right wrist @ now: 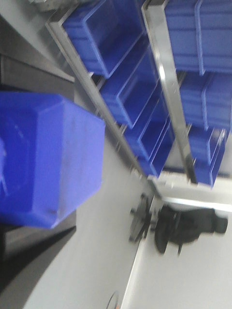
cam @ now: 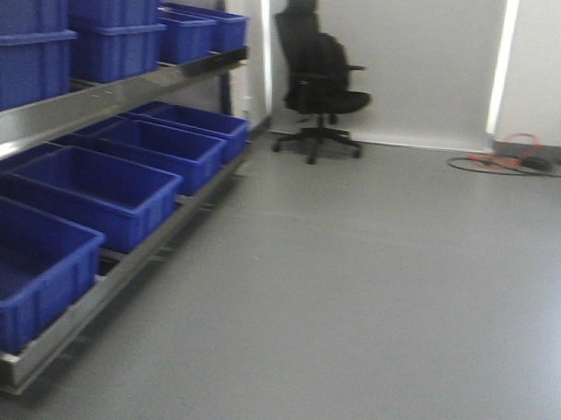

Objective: Pick and sort blue part to right shelf
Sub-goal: 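Drive the base away from the table toward the shelf of blue bins, then position the base in front of the shelf bins, holding both blocks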

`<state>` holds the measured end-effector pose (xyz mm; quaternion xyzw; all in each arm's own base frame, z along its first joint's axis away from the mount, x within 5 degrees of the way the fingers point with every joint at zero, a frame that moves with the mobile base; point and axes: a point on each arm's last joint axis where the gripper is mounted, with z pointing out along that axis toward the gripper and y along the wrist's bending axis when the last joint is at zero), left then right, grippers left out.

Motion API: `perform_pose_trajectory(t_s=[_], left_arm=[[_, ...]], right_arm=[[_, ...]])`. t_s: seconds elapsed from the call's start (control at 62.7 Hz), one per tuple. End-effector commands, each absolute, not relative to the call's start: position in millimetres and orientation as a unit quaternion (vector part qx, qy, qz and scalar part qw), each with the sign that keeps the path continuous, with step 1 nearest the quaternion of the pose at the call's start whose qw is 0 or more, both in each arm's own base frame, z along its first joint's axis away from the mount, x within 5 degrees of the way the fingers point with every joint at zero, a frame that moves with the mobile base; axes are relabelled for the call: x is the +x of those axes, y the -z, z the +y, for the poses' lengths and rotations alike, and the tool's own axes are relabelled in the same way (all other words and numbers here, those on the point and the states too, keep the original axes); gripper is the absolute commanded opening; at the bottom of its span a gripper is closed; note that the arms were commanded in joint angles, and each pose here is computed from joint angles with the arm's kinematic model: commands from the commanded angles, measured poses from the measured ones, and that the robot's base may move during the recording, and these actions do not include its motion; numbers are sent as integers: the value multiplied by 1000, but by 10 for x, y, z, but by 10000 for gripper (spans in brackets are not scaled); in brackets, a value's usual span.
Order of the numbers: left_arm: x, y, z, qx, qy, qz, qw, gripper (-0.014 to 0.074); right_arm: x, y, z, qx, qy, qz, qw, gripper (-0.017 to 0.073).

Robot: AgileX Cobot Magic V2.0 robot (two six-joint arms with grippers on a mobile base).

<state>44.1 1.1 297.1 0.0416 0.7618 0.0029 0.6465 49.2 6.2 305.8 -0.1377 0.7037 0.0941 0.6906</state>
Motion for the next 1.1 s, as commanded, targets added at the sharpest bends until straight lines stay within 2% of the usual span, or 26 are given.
perform_pose_trajectory(t_s=[0.0,1.084], left_arm=[[454,-3142,-2,42,5,727,685,356],[454,-3142,-2,42,5,727,685,356]], right_arm=[[471,-3223,88,-155,-98,664,725,342],[471,-3222,87,-155,-97,664,725,342]])
